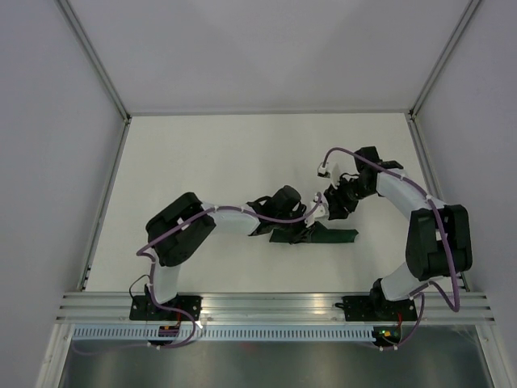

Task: Fold the napkin, place the utensils inside, and roll it up
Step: Roll the napkin at the center of the board.

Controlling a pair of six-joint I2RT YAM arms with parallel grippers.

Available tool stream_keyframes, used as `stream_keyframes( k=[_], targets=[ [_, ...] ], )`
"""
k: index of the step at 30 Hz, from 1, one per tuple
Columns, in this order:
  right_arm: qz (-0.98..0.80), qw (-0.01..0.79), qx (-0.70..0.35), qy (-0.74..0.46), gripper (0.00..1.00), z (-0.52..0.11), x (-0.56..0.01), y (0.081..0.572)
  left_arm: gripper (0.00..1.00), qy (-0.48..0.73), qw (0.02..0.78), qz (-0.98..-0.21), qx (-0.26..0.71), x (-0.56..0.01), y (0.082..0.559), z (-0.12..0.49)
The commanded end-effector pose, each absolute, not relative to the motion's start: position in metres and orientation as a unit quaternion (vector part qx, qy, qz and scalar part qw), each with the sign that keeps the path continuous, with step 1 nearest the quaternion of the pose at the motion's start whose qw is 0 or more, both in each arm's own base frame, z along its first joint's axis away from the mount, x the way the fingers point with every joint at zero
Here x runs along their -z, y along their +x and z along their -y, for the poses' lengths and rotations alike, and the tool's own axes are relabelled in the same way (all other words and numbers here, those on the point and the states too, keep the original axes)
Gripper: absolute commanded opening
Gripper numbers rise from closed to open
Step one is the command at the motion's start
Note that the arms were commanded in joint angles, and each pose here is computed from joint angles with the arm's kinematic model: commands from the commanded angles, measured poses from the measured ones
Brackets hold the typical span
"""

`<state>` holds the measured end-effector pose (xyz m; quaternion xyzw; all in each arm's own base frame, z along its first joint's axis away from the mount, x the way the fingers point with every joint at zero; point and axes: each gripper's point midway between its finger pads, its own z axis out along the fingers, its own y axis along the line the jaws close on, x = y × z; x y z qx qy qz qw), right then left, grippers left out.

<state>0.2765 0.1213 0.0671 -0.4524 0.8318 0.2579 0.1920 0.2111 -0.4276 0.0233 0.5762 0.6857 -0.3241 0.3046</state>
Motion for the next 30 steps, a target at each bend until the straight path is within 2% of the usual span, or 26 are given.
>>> stream_keyframes(
  k=[1,9,16,19,30],
  targets=[
    [-0.826,0.252,-0.234,-0.446,0.53,-0.112,-0.087,0.286,0.15,0.545,0.138,-0.758,0.331,0.036,0.170,0.384],
    [-0.772,0.339,-0.198,-0.500,0.56,-0.109,-0.109,0.250,0.13,0.503,0.075,-0.790,0.342,0.042,0.178,0.379],
    [-0.738,0.357,-0.157,-0.550,0.58,-0.115,-0.080,0.227,0.13,0.481,0.041,-0.804,0.346,0.048,0.179,0.377],
    [-0.720,0.382,-0.130,-0.564,0.62,-0.122,-0.068,0.227,0.13,0.472,0.029,-0.810,0.347,0.051,0.180,0.374],
    [-0.696,0.376,-0.117,-0.601,0.64,-0.148,-0.051,0.224,0.13,0.459,0.010,-0.822,0.337,0.056,0.185,0.371]
  ],
)
